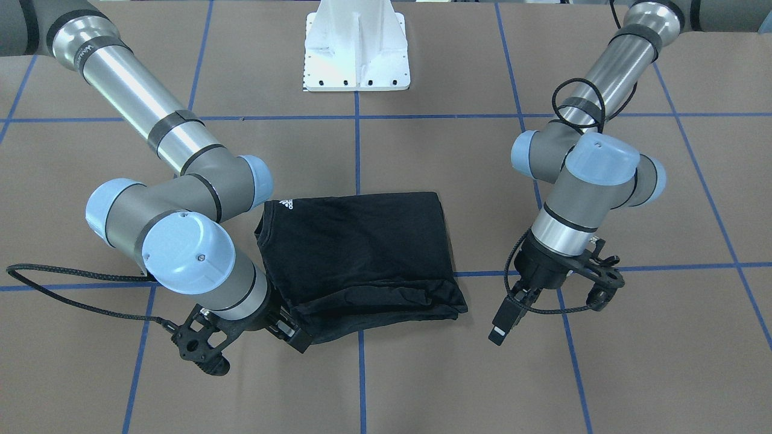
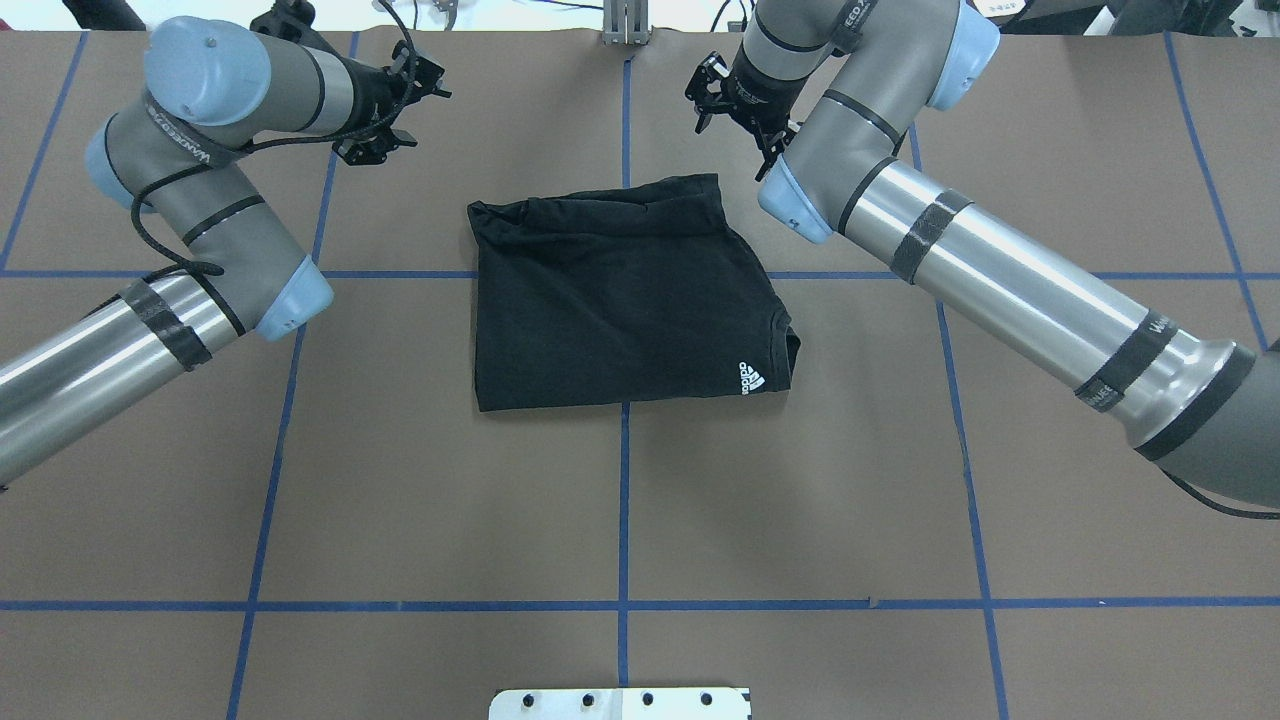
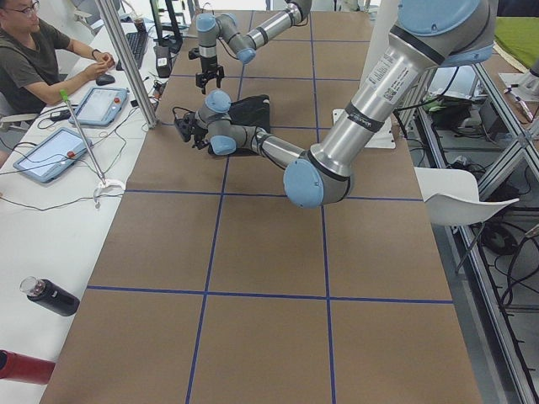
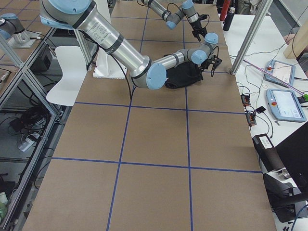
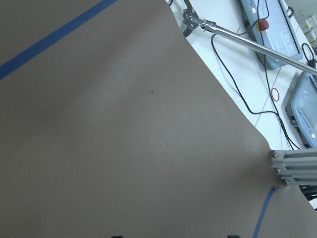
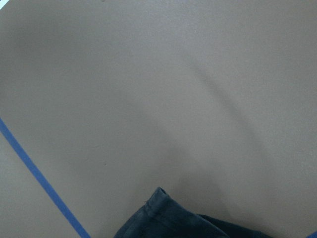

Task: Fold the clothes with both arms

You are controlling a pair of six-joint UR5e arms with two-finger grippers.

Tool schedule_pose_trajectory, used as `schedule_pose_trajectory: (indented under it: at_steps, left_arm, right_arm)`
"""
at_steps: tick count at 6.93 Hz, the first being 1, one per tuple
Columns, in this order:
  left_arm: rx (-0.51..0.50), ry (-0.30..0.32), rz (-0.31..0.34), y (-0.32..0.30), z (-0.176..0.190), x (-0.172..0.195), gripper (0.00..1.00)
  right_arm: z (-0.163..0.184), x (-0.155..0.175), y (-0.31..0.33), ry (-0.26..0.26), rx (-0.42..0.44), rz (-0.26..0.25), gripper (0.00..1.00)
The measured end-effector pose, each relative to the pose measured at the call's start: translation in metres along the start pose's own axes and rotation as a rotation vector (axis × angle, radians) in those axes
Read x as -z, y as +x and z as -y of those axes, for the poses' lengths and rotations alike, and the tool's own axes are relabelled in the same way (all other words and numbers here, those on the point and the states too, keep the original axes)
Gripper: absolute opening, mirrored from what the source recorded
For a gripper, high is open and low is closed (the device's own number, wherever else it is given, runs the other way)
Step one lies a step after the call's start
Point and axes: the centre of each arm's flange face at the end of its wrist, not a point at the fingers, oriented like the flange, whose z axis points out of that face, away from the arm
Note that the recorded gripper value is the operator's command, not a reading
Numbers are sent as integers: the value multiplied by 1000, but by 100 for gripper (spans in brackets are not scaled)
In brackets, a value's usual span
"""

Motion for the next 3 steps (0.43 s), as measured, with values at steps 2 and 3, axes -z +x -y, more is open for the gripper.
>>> schedule_pose_trajectory:
  at_steps: [2,3]
  left_arm:
    - [-208,-74,-2,-20,10,45,76]
    - [-376,-94,19,-32,15,74,76]
  right_arm:
    - [24,20,57,25,81,28,100]
    - [47,32,100,48,158,31,100]
